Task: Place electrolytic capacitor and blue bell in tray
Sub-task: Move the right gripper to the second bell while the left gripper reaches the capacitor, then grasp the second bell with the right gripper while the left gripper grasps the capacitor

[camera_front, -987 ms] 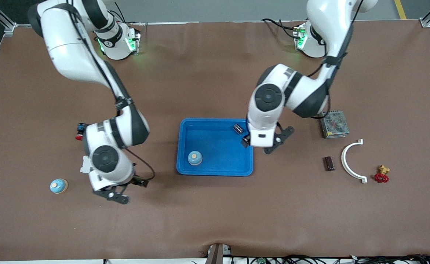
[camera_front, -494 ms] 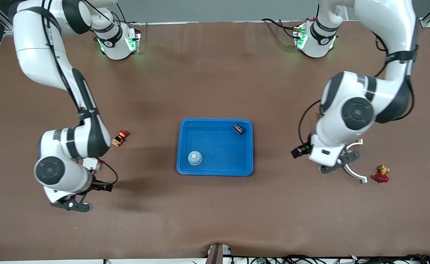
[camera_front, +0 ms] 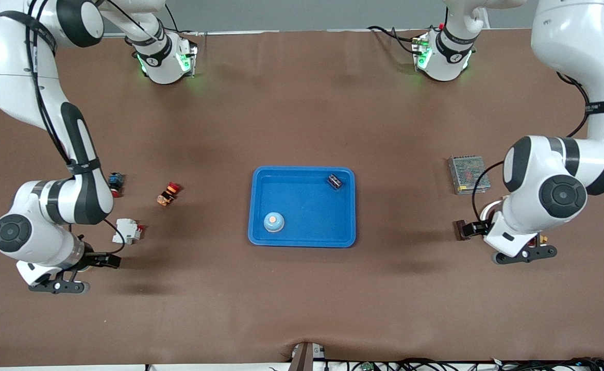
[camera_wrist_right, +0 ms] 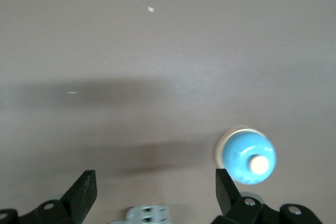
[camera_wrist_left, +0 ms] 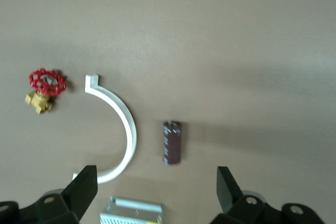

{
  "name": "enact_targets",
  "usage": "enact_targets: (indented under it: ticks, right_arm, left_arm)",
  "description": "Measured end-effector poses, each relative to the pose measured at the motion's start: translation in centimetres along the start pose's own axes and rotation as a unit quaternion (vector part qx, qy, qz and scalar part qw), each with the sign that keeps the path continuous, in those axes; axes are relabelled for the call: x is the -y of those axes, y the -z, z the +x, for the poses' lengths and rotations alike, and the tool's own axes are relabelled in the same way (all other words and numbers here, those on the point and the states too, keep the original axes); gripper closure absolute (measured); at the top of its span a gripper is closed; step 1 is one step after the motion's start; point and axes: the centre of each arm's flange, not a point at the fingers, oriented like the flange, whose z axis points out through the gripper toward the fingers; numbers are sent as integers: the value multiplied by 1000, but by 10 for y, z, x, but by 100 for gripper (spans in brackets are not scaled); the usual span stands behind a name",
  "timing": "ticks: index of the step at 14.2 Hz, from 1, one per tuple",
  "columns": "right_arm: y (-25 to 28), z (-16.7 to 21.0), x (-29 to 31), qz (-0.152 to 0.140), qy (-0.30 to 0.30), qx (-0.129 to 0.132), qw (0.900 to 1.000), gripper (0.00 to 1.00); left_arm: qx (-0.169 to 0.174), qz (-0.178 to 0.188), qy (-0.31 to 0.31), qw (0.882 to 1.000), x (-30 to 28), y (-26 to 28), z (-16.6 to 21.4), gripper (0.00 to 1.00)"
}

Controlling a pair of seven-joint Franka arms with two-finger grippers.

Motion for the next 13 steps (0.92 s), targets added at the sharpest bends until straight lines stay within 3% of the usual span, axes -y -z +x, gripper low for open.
enact_targets:
  ticks: [4, 7, 13]
  right_arm:
    - [-21, -14, -42, 1, 4, 4, 1000, 0]
    - [-30, -20, -62, 1, 13, -7, 1000, 0]
    - [-42, -28, -88, 12, -1, -22, 1000, 0]
  left_arm:
    - [-6, -7, -10, 1000, 4, -51, 11, 0]
    - [-1, -9, -6, 1000, 0, -83, 11, 0]
    - [13, -27, 10, 1000, -8, -113, -5, 0]
